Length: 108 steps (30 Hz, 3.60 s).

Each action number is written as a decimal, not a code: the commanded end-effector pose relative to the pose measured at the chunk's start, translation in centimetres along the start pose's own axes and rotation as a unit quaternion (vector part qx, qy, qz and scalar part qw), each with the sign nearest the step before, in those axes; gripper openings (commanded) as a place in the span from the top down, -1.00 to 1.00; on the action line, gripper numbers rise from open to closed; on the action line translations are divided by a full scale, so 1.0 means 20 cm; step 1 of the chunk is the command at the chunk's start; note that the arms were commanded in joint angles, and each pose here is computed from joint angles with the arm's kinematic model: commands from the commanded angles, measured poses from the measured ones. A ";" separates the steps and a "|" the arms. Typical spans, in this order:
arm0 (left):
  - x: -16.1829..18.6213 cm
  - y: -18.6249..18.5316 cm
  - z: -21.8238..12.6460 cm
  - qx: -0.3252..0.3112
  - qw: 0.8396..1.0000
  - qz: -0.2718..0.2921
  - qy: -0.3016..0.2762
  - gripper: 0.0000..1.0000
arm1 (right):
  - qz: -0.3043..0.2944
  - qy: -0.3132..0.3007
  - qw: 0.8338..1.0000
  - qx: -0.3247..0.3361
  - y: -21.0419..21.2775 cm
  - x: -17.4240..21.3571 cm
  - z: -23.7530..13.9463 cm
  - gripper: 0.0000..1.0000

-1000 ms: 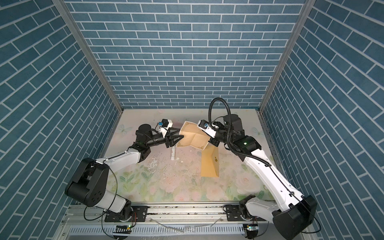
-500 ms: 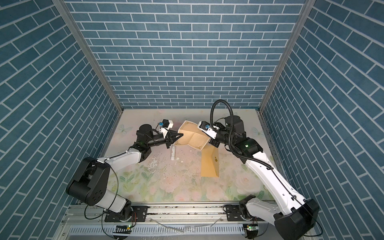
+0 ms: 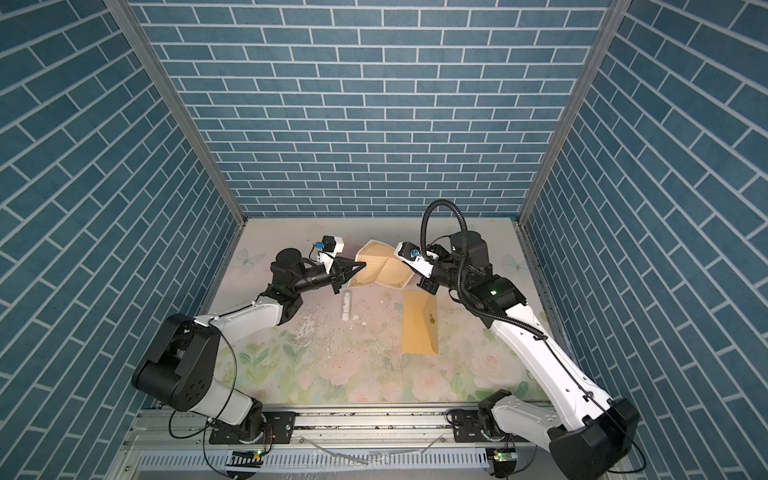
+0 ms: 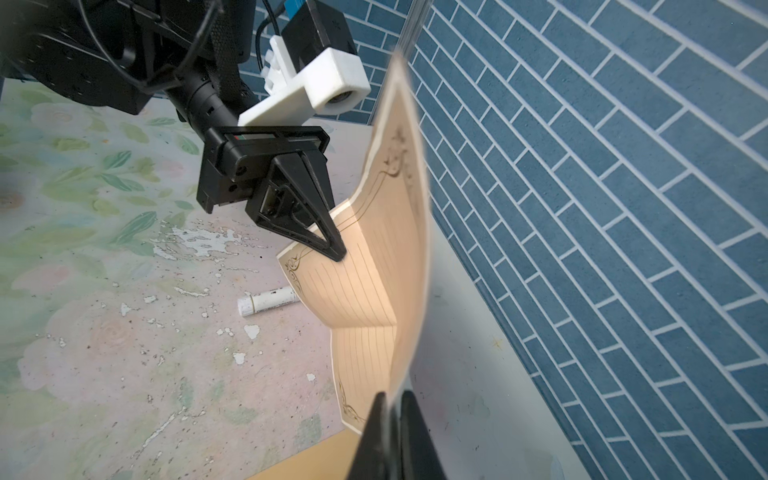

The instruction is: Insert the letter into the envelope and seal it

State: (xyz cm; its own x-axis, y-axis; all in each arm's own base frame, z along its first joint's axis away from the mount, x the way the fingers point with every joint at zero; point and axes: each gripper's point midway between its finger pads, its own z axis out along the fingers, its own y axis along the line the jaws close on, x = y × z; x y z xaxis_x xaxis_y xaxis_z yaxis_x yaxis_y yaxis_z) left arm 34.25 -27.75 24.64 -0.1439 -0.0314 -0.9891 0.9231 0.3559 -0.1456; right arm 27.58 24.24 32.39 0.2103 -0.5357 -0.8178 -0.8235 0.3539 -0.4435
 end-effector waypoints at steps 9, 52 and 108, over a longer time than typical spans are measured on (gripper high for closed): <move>-0.03 -0.02 -0.02 -0.007 0.998 0.058 0.009 1.00 | -0.014 -0.114 0.993 -0.040 0.21 -0.21 -0.29 -0.43; -0.05 -0.48 -0.06 0.143 0.976 0.162 0.011 1.00 | 0.022 0.016 0.979 -0.202 0.35 -0.02 0.24 0.68; -0.12 -0.51 -0.07 0.099 0.962 0.253 0.004 1.00 | -0.017 0.025 0.983 -0.183 0.50 0.06 0.25 1.00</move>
State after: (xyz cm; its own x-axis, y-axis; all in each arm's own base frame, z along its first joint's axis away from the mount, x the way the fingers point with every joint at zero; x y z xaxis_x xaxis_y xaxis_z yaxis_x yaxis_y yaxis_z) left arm 24.38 -29.82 27.68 0.3212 0.1198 -0.9394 0.9345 0.1203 0.3349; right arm 22.84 30.68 26.13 0.1957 -0.5850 -0.7871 -0.9527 0.0770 -0.2941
